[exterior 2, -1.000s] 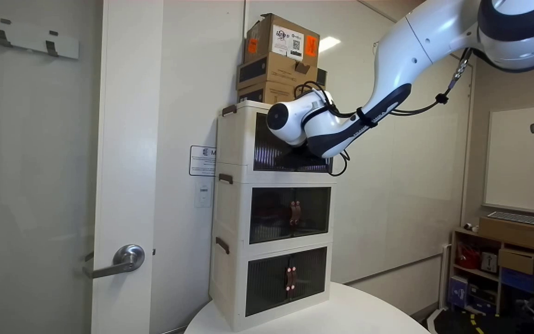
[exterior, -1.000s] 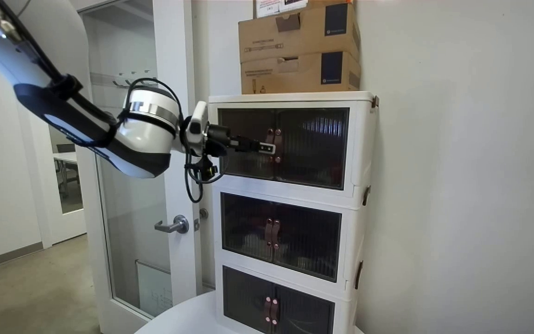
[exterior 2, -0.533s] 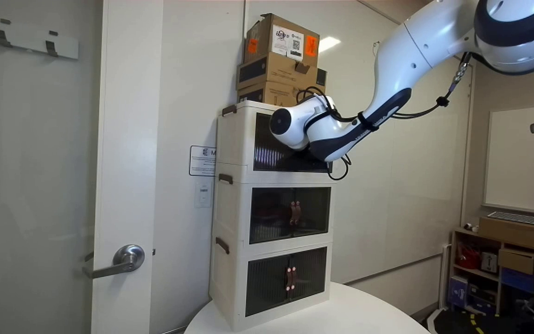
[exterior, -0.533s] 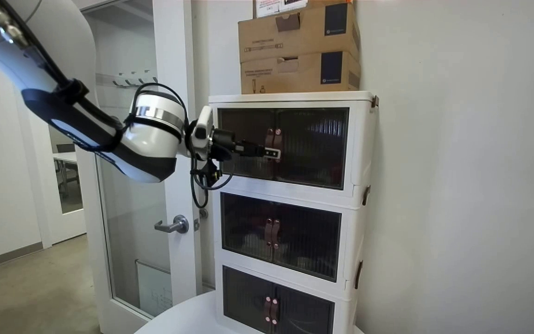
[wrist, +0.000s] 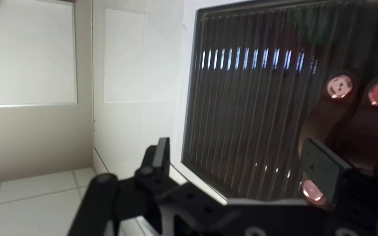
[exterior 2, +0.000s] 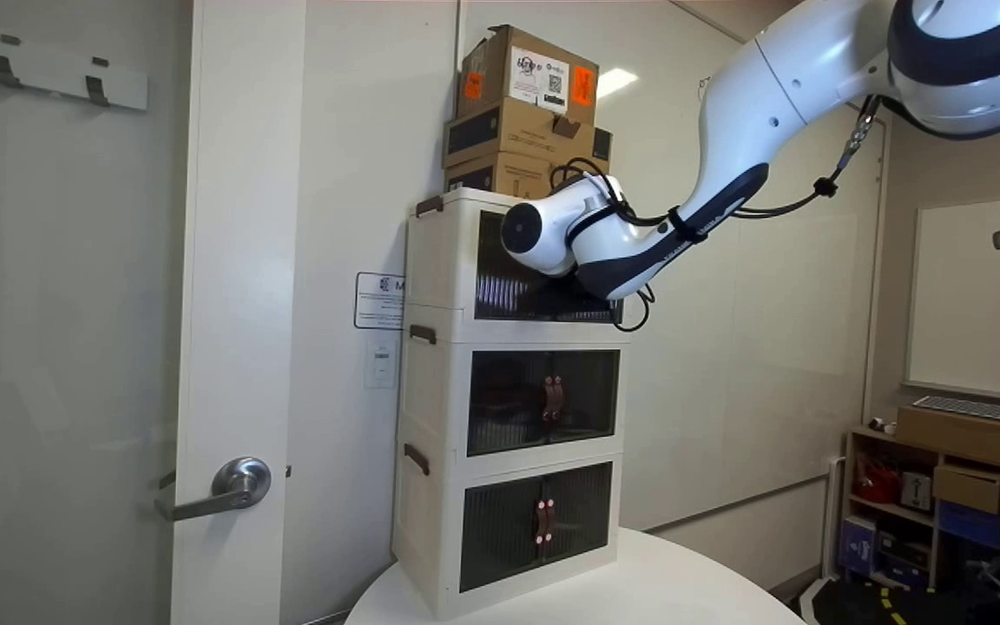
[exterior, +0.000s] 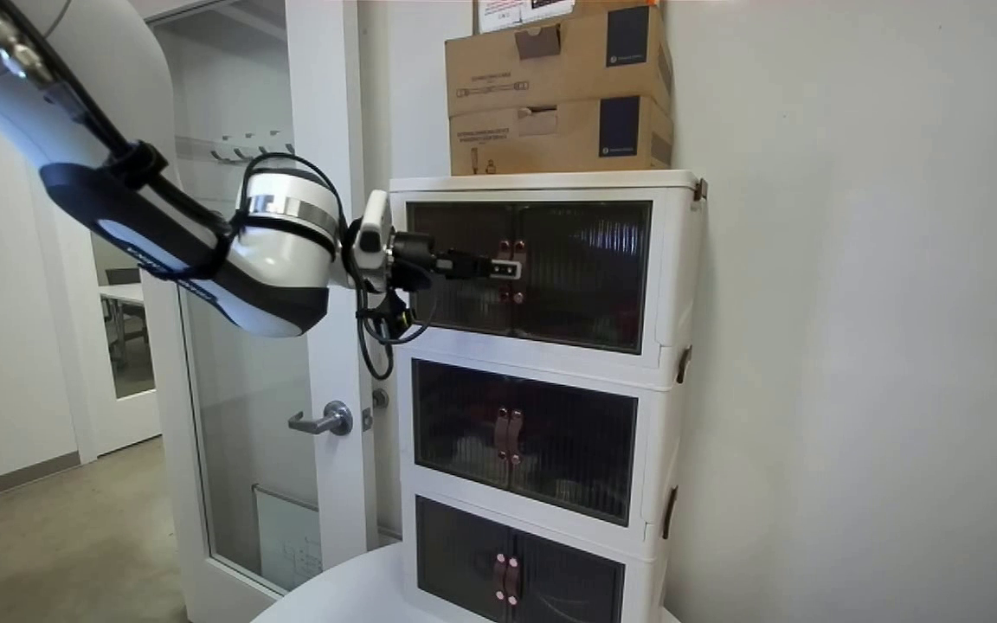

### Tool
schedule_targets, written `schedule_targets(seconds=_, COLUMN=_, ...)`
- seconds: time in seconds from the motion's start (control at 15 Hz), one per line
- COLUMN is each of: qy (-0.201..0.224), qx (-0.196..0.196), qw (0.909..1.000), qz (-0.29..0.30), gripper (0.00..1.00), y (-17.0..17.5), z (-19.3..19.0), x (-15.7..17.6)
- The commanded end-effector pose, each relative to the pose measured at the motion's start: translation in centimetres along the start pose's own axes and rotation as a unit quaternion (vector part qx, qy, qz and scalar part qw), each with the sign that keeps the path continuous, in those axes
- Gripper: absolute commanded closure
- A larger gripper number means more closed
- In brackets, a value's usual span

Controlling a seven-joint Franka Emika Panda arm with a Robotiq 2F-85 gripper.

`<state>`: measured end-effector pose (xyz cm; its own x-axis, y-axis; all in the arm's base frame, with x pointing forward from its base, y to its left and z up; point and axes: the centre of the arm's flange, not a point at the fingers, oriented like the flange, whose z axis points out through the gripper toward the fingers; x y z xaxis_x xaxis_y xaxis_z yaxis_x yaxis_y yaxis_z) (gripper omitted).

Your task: Open the top left and right cabinet doors

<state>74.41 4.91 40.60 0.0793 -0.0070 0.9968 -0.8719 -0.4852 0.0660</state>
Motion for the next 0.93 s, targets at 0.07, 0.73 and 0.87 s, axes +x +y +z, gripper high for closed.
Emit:
schedule_targets(seconds=0.07, qy=0.074, qx=-0.041, qw=0.9962, qz=0.020, gripper=0.00, y=0.0, z=1.1, x=0.0)
schedule_targets(seconds=0.73, qy=0.010, qx=0.030, qw=0.9987, qz=0.041, gripper=0.00, y=-0.3, z=-2.5, x=-0.2)
schedule_targets(seconds=0.87, qy=-0.002, qx=0.089, qw=0.9950, qz=0.044, gripper=0.00, y=-1.3, z=-4.2, x=-0.2)
